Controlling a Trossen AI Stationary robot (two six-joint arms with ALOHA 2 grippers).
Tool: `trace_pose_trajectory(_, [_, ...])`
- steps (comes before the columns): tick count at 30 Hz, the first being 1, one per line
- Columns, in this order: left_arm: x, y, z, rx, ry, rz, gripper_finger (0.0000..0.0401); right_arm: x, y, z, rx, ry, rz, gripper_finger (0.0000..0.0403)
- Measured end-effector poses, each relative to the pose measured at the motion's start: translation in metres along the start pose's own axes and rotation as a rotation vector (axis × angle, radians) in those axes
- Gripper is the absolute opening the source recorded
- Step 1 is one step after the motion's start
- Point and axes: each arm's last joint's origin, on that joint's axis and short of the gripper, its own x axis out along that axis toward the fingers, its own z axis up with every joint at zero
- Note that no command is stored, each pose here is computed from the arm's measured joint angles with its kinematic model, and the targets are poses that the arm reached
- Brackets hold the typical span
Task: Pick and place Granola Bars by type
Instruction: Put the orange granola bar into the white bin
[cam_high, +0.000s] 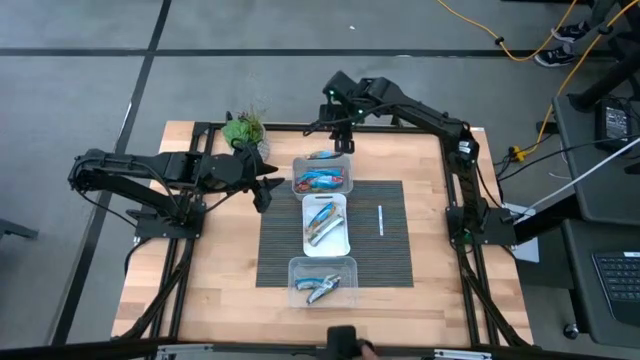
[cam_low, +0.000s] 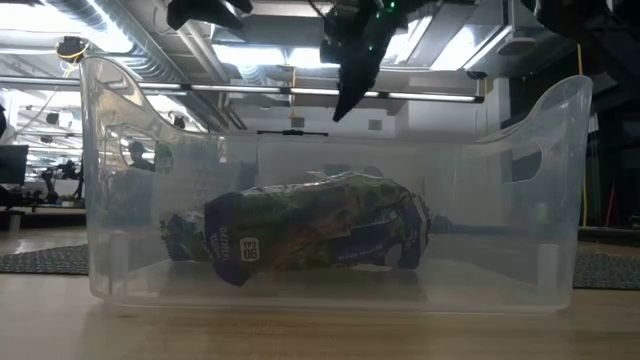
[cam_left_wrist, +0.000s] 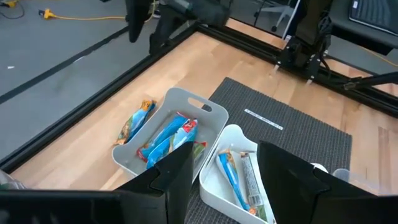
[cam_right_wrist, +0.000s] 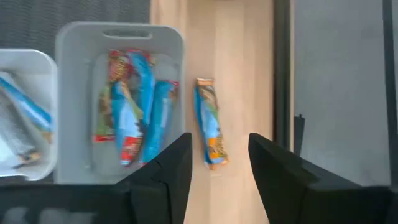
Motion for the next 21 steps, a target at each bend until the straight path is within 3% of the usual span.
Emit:
trace_pose_trajectory(11, [-0.014, 0.013, 0.004, 0.020, -0.087, 0.083, 0.0169, 0.037, -0.017, -0.011, -0.039, -0.068, -0.061, 0.0159])
trace_pose_trajectory(16, [-0.035, 0.044, -0.012, -0.032, -0.128, 0.084, 0.0169, 0.040, -0.016, -0.009, -0.099, -0.085, -0.063, 0.0159])
trace_pose_trajectory(21, [-0.051, 0.072, -0.047, -0.102, -0.190, 0.058, 0.0169, 0.040, -0.016, -0.007, -0.126, -0.104, -0.075, 0.0159])
